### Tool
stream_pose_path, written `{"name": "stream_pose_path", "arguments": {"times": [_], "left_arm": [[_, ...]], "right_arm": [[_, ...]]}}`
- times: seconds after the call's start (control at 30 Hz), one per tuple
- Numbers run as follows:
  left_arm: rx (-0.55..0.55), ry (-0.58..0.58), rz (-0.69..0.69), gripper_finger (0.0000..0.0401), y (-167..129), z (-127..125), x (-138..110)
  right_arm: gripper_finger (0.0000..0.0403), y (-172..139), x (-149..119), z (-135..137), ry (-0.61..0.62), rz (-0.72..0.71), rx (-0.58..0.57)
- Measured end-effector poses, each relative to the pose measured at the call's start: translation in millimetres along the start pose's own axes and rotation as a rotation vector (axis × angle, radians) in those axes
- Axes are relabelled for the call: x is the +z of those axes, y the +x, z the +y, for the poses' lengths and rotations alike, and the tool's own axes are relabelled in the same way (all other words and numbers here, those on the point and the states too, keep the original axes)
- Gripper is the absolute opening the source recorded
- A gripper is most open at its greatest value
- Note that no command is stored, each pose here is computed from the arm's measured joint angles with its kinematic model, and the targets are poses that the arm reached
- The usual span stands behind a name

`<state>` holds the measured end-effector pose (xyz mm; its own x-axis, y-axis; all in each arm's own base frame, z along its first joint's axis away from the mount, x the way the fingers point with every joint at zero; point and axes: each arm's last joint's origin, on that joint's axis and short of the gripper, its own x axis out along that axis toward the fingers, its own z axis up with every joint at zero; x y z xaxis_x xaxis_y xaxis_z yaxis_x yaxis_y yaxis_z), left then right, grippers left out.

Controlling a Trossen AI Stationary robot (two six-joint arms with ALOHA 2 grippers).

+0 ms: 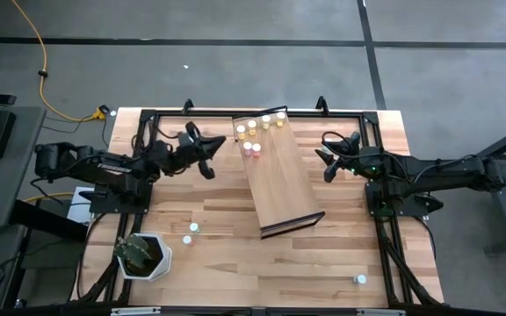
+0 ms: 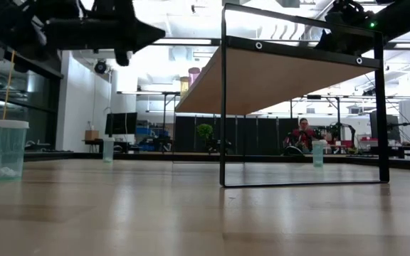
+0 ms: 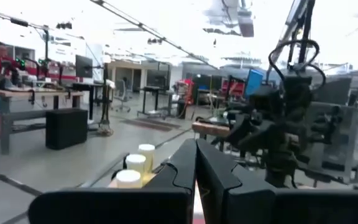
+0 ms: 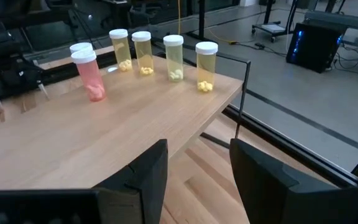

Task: Pick and place medicine bottles onto shelf by color
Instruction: Put the blue pill bottle on the shelf

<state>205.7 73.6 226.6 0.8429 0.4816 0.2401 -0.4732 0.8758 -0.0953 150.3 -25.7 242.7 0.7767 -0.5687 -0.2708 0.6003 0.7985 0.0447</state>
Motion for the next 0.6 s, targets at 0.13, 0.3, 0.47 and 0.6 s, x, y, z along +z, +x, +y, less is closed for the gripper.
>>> {"name": "stream_pose_path", "arguments": {"times": [0.13, 0.3, 0.47, 0.6], "left_arm": [[0.004, 0.003, 0.012, 0.0000, -4.3, 1.5, 5.1], [0.005, 0.007, 0.036, 0.0000, -6.4, 1.9, 6.0], [0.006, 0.010, 0.049, 0.0000, -6.5, 2.0, 4.7], [0.047, 0.021, 0.085, 0.0003, -6.7, 3.3, 1.2]], "right_arm": [[0.0165, 0.0, 0.1, 0.0, 0.006, -0.001, 0.001], [0.0165, 0.0, 0.1, -0.2, 0.006, -0.003, -0.008], [0.0165, 0.0, 0.2, -0.3, 0.002, -0.003, -0.011], [0.0165, 0.0, 0.1, -0.3, -0.009, -0.003, -0.012]]}}
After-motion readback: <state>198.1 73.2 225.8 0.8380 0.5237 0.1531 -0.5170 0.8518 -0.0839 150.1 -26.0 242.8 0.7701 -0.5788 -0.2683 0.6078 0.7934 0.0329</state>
